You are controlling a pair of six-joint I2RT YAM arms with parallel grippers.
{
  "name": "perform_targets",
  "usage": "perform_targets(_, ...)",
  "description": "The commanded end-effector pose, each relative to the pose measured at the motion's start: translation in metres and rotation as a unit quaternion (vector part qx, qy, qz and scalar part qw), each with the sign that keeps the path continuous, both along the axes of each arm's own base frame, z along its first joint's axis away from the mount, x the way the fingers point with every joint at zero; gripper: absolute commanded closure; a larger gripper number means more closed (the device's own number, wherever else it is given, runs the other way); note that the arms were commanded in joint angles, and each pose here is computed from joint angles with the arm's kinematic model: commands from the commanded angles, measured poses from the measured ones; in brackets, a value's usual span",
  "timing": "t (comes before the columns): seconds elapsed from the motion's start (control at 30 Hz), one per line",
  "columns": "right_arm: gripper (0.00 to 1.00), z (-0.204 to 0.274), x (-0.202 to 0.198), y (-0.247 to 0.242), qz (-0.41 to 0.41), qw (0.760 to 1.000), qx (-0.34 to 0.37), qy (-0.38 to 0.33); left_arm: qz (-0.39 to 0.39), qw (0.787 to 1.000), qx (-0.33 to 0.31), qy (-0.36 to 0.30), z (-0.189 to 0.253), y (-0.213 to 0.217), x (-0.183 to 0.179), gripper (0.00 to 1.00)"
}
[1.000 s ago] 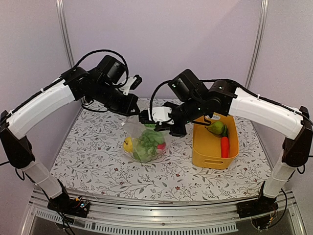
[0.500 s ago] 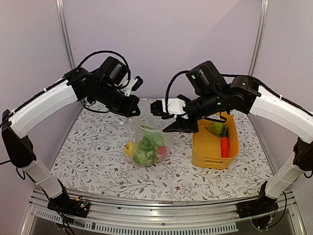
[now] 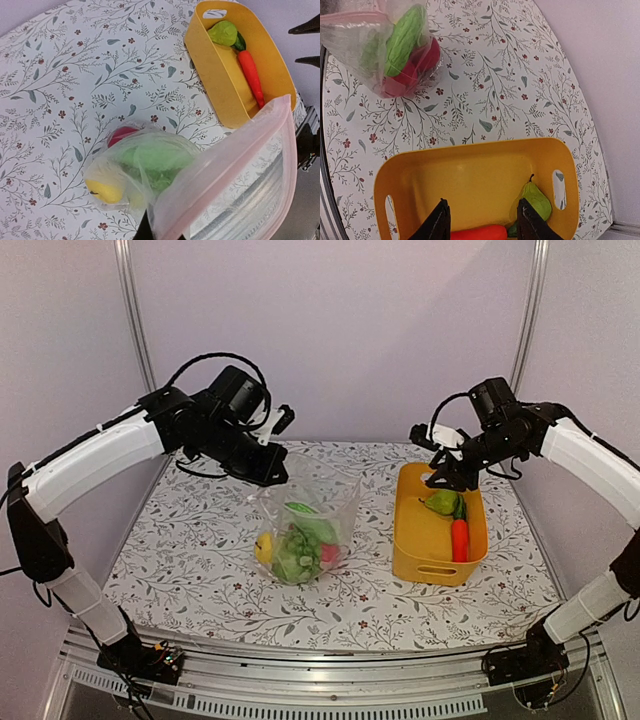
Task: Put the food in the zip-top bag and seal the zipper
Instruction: Pick up the fake vegetable from the bin.
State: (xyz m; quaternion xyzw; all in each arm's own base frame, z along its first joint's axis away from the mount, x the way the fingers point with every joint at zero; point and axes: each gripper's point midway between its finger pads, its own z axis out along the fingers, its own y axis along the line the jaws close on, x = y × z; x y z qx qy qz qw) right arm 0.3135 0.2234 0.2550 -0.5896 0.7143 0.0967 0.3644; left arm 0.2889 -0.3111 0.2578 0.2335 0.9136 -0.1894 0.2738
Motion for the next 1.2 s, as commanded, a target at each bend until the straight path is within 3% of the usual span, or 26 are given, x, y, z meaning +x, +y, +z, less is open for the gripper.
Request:
perform_targets(0.0,0.56,-0.048,0.016,-0.039,-0.032,0.996,-0.058,0.054,-0.003,1.0,-0.001,-0.019,0.005,0.002,0.002,1.0)
perform_targets(0.17,0.49,-0.104,0.027,-0.086,-0.04,0.978,-0.203,0.033,0.0,1.0,0.003,-0.019,0.003,0.006,0.001,1.0)
perform_targets(0.33,0.35,-0.117,0.031,-0.105,0.005,0.96,-0.277,-0.038,-0.001,1.0,0.001,-0.018,0.0,0.007,-0.001,1.0)
perform_targets(0.6,0.26,-0.163,0.038,-0.126,0.048,0.926,-0.375,0.008,-0.001,1.0,-0.004,-0.014,-0.001,0.007,-0.004,1.0)
perform_targets(0.97,0.21,-0.187,0.051,-0.14,0.066,0.894,-0.442,0.004,0.008,1.0,-0.006,-0.02,-0.002,0.016,-0.008,1.0)
perform_targets(1.17,0.18,-0.195,0.061,-0.11,0.055,0.918,-0.392,0.004,0.004,1.0,-0.008,-0.019,-0.004,0.013,-0.006,1.0)
